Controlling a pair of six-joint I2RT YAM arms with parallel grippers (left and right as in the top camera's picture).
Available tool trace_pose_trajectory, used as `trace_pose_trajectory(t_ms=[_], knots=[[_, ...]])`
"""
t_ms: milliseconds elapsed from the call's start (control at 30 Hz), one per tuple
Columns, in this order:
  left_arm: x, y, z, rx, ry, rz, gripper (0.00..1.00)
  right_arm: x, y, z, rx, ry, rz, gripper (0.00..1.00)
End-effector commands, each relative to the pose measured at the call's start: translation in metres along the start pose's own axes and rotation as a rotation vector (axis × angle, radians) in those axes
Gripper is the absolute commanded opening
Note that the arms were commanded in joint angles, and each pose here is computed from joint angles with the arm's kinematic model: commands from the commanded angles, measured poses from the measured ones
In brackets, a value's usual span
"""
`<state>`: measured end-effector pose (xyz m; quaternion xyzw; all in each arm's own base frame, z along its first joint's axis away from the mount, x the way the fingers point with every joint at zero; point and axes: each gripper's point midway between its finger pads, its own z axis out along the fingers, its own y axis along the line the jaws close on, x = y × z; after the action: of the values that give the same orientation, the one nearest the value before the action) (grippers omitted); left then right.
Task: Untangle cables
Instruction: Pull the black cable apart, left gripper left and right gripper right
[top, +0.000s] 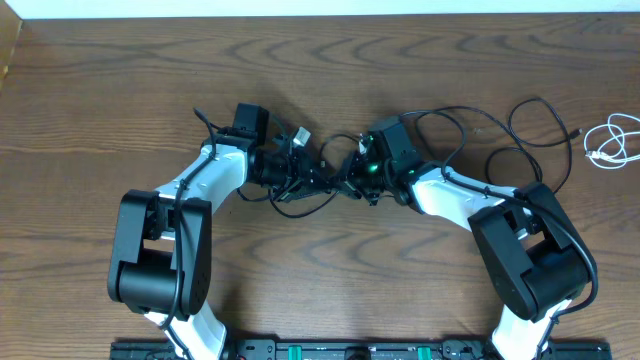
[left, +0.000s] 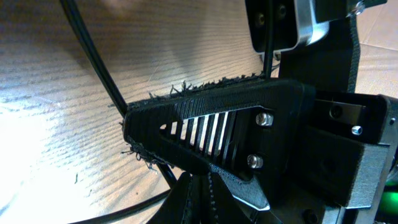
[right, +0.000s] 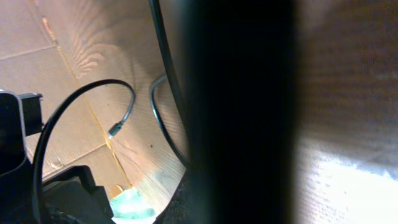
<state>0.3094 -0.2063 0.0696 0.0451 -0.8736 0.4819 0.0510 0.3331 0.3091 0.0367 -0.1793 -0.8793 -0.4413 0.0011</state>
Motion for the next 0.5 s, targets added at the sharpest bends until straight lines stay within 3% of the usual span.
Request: trace_pose_trajectory(t_ms=[0,67,133,167,267,467], knots=[[0.010,-0.010,0.004,0.032,0.036,0.015,0.09,-0.014,0.007,-0.005,-0.031,-0.027,-0.101,0.01],[0.009,-0.005,0.005,0.004,0.029,0.009,0.29,-0.028,0.003,-0.014,-0.039,-0.050,-0.120,0.01],[0.008,0.000,0.005,-0.025,0.022,0.001,0.58,-0.039,0.001,-0.024,-0.060,-0.056,-0.156,0.01],[0.009,0.003,0.004,-0.041,0.020,-0.005,0.67,-0.047,-0.001,-0.032,-0.074,-0.059,-0.170,0.01],[0.007,0.011,0.004,-0.083,0.007,-0.011,0.75,-0.063,-0.010,-0.051,-0.096,-0.061,-0.138,0.01],[0.005,0.015,0.004,-0.108,-0.003,-0.010,0.76,-0.101,-0.040,-0.097,-0.087,-0.135,-0.089,0.01]])
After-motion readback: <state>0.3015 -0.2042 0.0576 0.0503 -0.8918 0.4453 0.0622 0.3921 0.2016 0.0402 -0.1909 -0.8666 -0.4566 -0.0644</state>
